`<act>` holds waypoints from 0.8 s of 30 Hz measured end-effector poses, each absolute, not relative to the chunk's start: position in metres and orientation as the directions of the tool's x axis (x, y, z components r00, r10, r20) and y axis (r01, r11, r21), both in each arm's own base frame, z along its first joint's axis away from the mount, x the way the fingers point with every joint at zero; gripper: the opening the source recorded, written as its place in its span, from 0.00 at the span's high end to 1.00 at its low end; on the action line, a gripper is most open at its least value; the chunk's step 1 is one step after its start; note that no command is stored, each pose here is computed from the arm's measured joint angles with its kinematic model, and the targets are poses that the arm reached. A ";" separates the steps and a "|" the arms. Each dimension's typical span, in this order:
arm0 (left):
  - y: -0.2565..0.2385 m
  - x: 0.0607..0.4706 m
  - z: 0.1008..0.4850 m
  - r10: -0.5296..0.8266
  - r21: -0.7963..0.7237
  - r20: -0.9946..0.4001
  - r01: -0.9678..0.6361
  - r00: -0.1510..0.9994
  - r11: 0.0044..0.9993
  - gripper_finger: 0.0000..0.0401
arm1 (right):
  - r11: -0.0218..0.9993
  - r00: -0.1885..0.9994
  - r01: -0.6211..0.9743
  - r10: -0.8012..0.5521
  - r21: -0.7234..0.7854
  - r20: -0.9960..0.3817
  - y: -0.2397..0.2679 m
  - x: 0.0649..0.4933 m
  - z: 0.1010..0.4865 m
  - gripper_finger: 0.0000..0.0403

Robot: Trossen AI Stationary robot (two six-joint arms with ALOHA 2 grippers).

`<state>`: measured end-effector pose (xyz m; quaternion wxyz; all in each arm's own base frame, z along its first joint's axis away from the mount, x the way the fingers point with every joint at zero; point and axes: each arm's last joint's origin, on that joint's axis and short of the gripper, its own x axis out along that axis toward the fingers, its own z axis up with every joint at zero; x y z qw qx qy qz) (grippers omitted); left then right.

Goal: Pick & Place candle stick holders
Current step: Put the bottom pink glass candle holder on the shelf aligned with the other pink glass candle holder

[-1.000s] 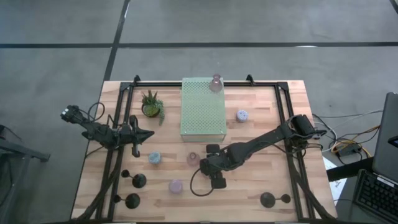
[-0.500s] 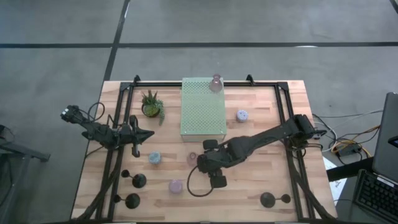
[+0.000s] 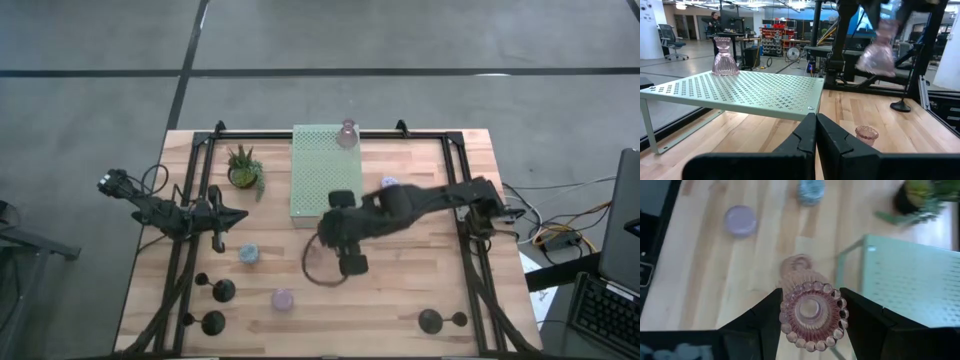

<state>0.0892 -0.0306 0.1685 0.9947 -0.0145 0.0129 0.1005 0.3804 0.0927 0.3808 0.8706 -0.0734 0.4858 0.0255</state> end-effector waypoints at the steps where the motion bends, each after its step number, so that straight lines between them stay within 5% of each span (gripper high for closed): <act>1: -0.031 0.089 0.169 0.200 -0.026 -0.029 -0.201 0.979 0.979 0.97 | 0.989 0.530 -0.102 -0.034 -0.104 -0.847 0.087 0.380 0.384 0.55; 24: -0.031 0.089 0.169 0.200 -0.026 -0.029 -0.200 0.979 0.979 0.97 | 0.944 0.412 0.312 -0.238 -0.109 -0.879 -0.096 0.372 0.384 0.57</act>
